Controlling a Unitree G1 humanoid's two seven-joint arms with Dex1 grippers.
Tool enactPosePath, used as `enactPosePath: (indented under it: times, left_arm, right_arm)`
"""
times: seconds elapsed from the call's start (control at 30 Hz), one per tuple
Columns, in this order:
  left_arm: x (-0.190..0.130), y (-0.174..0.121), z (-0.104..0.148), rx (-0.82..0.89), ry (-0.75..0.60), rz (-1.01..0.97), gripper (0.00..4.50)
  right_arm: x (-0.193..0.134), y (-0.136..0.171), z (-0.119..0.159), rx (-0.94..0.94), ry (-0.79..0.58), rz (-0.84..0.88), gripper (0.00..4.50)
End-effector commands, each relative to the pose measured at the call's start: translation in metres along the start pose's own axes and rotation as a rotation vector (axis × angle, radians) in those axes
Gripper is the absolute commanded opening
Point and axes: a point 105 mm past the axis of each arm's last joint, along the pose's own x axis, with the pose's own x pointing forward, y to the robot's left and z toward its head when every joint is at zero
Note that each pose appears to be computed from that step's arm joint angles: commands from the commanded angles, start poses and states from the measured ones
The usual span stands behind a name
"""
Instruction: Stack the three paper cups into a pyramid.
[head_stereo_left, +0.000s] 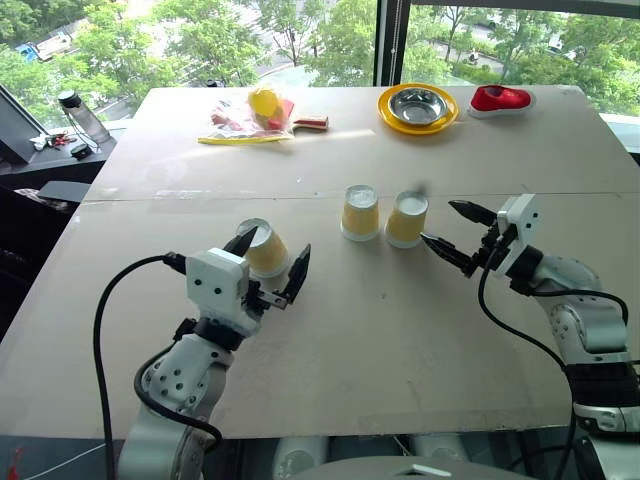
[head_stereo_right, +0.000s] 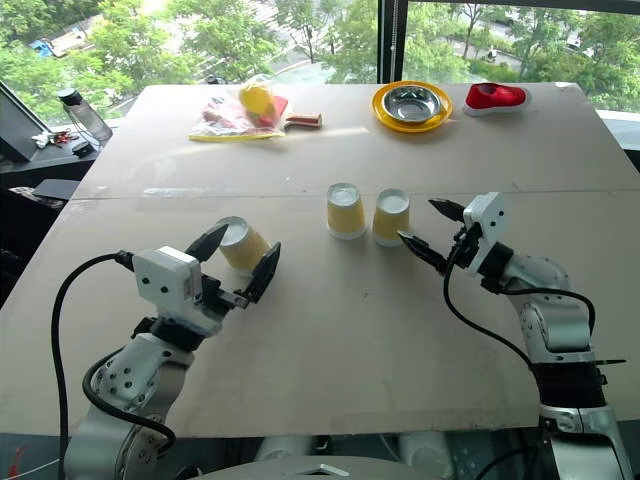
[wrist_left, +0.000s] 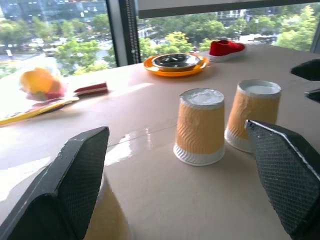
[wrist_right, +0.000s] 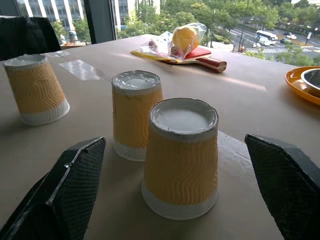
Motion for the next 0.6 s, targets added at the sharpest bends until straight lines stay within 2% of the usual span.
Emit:
enactPosePath:
  times: [0.03,0.13,0.23,0.4,0.6]
  left_arm:
    - [-0.01,0.017,0.004,0.051,-0.019,0.147,4.5]
    - [-0.014,0.04,-0.014,0.08,0.053,0.256,4.5]
    - [-0.009,0.051,-0.023,0.058,0.062,0.268,4.5]
    - [0.006,0.051,-0.031,-0.046,0.051,0.168,4.5]
    - [0.026,0.048,-0.042,-0.044,0.069,0.097,4.5]
  right_arm:
    - [-0.022,0.028,0.022,-0.008,-0.047,0.173,4.42]
    - [-0.035,0.047,0.029,0.02,-0.085,0.266,4.42]
    - [-0.039,0.055,0.034,0.025,-0.106,0.293,4.42]
    - [-0.04,0.062,0.037,0.018,-0.096,0.311,4.42]
    - [-0.039,0.064,0.042,0.01,-0.099,0.295,4.42]
